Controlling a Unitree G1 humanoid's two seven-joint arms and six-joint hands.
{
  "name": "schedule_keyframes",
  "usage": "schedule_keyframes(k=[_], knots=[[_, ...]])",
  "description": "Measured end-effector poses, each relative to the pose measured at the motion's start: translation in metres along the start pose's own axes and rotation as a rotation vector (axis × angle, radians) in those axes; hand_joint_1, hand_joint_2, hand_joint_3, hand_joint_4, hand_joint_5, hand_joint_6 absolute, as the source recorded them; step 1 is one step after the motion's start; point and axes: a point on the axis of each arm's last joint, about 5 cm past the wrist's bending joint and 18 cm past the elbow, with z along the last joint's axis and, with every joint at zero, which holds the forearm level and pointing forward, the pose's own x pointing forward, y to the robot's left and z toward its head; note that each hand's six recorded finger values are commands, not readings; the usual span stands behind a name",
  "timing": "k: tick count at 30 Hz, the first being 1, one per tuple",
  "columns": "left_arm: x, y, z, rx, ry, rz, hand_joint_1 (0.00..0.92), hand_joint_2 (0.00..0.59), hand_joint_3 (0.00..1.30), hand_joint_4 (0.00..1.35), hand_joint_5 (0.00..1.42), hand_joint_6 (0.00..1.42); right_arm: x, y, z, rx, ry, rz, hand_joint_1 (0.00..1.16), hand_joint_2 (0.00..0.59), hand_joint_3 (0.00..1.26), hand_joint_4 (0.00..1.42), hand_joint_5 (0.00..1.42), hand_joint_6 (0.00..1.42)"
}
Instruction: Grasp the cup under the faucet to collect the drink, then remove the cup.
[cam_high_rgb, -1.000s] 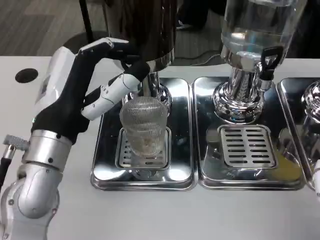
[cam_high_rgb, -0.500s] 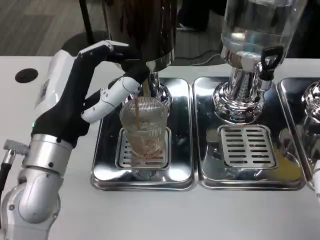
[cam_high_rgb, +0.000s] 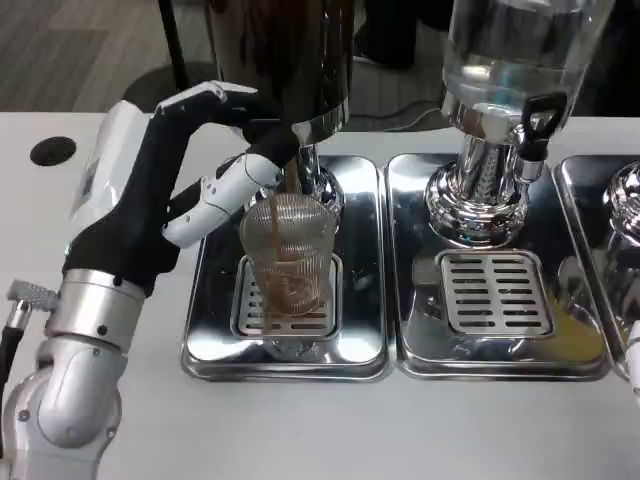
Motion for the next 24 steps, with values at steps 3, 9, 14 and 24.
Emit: schedule_keyframes(k=[3,9,14,24], knots=[[-0.0005,-0.0002,0.0001,-0.001,0.001,0.001,0.000,0.064,0.50,0.55,0.34,0.19,0.0000,-0.0001,0.0000,0.001,0.000,-0.001,0.57,0.586,0.39,0.27,0.22,0.16],[-0.0016,-0.0003,0.0004,-0.002,0.001,0.001,0.000,0.065,0.50,0.55,0.34,0.19,-0.0001,-0.0001,0.0000,0.001,0.001,-0.001,0.57,0.586,0.39,0.27,0.22,0.16],[-0.0019,-0.0005,0.0004,-0.003,0.001,0.002,0.000,0.065,0.50,0.55,0.35,0.19,-0.0002,-0.0003,-0.0001,0.001,0.001,-0.001,0.57,0.586,0.39,0.27,0.22,0.16],[-0.0019,-0.0003,0.0005,-0.003,0.000,0.003,0.000,0.065,0.50,0.55,0.35,0.20,-0.0008,-0.0007,-0.0003,-0.001,0.003,-0.002,0.57,0.586,0.39,0.27,0.22,0.16]])
